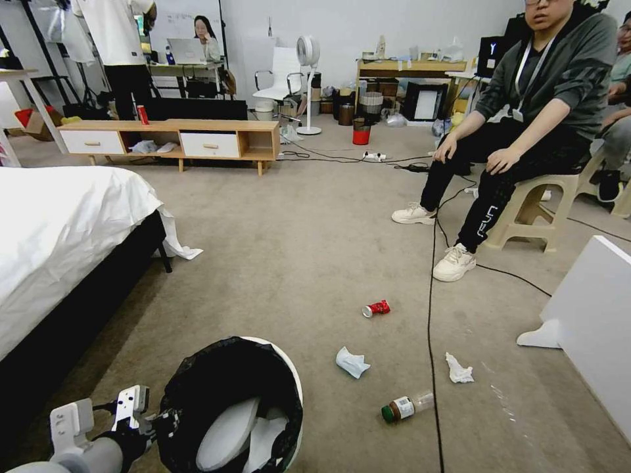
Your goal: Pick up the trash bin and place the garbage on the floor into it.
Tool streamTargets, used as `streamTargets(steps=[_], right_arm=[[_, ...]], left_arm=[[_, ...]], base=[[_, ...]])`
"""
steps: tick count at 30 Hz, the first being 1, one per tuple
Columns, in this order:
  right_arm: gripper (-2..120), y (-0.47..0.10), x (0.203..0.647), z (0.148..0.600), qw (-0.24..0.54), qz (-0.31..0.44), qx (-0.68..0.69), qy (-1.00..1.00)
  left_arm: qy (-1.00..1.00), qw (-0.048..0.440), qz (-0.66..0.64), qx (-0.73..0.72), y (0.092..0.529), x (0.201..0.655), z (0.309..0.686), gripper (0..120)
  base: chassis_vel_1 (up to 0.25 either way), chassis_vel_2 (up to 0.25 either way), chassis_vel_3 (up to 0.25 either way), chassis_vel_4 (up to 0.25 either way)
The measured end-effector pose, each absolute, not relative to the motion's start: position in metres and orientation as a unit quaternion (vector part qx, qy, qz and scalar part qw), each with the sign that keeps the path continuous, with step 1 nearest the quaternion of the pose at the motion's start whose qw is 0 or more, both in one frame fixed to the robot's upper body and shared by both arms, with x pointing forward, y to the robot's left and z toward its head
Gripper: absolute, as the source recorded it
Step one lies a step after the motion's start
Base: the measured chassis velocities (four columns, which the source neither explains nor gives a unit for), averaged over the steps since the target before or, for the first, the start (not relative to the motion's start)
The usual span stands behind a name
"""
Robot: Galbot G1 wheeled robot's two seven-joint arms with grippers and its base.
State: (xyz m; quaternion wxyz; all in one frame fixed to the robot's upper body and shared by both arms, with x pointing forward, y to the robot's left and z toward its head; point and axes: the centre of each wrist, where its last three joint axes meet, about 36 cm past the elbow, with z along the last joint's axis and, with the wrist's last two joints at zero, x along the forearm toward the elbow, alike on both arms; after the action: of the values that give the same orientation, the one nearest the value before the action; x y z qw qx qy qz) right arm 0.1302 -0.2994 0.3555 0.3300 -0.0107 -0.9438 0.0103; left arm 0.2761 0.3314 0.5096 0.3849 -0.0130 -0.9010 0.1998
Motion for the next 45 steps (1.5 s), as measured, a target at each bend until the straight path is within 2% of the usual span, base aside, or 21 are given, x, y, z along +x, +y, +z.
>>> streamTargets(steps=[20,39,45], right_arm=[[100,-0.308,0.139,0.318,0.370,0.011,-0.021,-0.929],[100,-0.311,0.188,0.284,0.390,0.001,0.019,-0.920],[100,-0.308,0.192,0.273,0.400,0.002,0.023,-0.916]], left_arm=[[-0.903,0.381,0.198,-0.010,0.332,0.276,0.512,1],[-0.904,0.377,0.202,0.004,0.323,0.264,0.513,1],[-0.904,0.376,0.203,0.005,0.322,0.262,0.515,1]], base=[[0.000,0.000,0.000,0.000],[0.000,0.000,0.000,0.000],[0.000,0.000,0.000,0.000]])
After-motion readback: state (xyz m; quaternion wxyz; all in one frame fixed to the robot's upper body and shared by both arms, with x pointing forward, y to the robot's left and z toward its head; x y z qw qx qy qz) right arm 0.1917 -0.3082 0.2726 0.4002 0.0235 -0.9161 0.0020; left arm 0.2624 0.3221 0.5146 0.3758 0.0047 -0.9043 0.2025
